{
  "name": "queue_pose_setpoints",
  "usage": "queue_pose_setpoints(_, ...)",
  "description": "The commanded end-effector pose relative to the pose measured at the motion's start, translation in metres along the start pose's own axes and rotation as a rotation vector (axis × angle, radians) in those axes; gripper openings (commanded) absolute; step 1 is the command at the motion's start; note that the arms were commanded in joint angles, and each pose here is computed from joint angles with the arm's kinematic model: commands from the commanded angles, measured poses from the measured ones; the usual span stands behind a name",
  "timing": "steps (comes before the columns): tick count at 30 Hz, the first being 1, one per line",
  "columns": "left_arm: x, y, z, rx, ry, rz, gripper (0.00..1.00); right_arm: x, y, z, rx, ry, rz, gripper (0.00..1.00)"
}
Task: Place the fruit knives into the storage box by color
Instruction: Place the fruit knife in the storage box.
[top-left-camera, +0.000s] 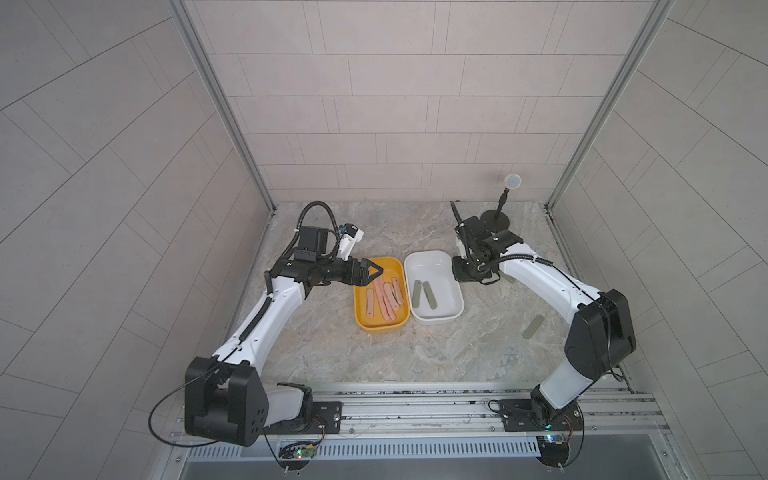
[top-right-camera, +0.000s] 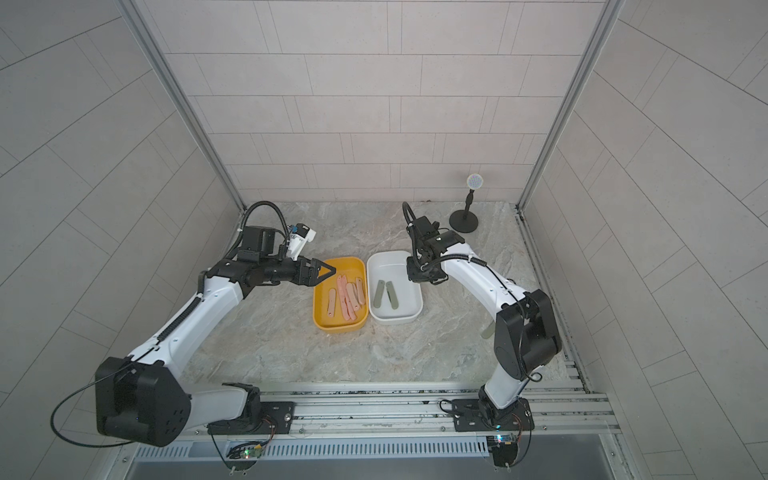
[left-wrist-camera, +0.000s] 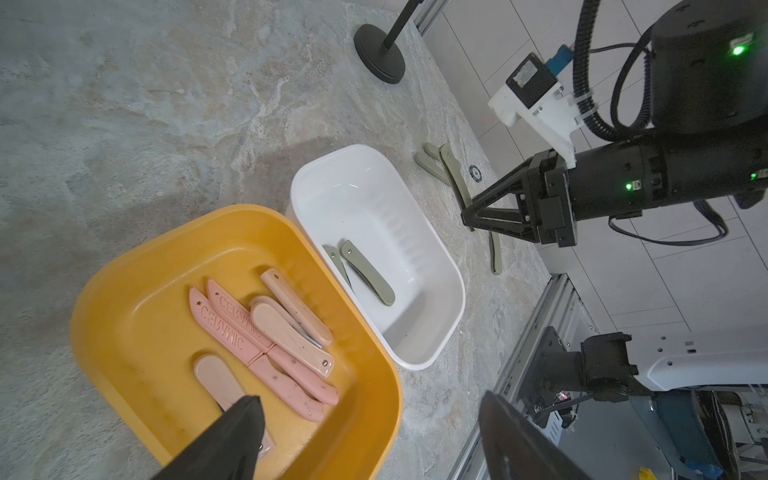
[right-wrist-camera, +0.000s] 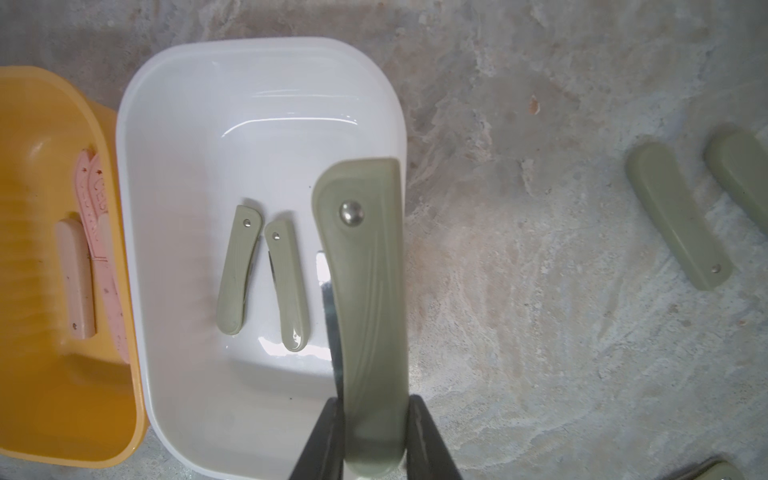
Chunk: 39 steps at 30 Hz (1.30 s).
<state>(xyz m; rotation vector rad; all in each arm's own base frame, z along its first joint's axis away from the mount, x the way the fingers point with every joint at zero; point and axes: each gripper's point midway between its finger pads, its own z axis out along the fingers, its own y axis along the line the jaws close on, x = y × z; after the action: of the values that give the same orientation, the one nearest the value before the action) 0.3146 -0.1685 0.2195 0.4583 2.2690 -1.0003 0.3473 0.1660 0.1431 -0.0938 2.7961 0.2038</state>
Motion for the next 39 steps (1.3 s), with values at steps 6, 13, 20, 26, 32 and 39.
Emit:
queue_pose_setpoints(6,-0.012,0.002,-0.020,0.000,-0.064,-0.004,0.88,0.011,0.029,0.028,-0.006,0.067,-0.029,0.24)
queue_pose_setpoints(13,-0.009,0.005,-0.019,0.011,-0.065,-0.017,0.88,0.018,0.046,0.055,-0.019,0.109,-0.045,0.24)
queue_pose_setpoints(20,-0.008,0.007,-0.017,0.011,-0.062,-0.019,0.88,0.023,0.045,0.077,-0.004,0.147,-0.046,0.26)
queue_pose_setpoints(26,-0.008,0.007,-0.018,0.011,-0.063,-0.025,0.88,0.026,0.043,0.086,0.006,0.162,-0.045,0.28)
queue_pose_setpoints(32,-0.008,0.007,-0.017,0.013,-0.062,-0.027,0.88,0.028,0.040,0.090,0.012,0.172,-0.041,0.29)
queue_pose_setpoints(39,-0.008,0.007,-0.017,0.017,-0.062,-0.028,0.88,0.027,0.040,0.090,0.010,0.171,-0.040,0.32)
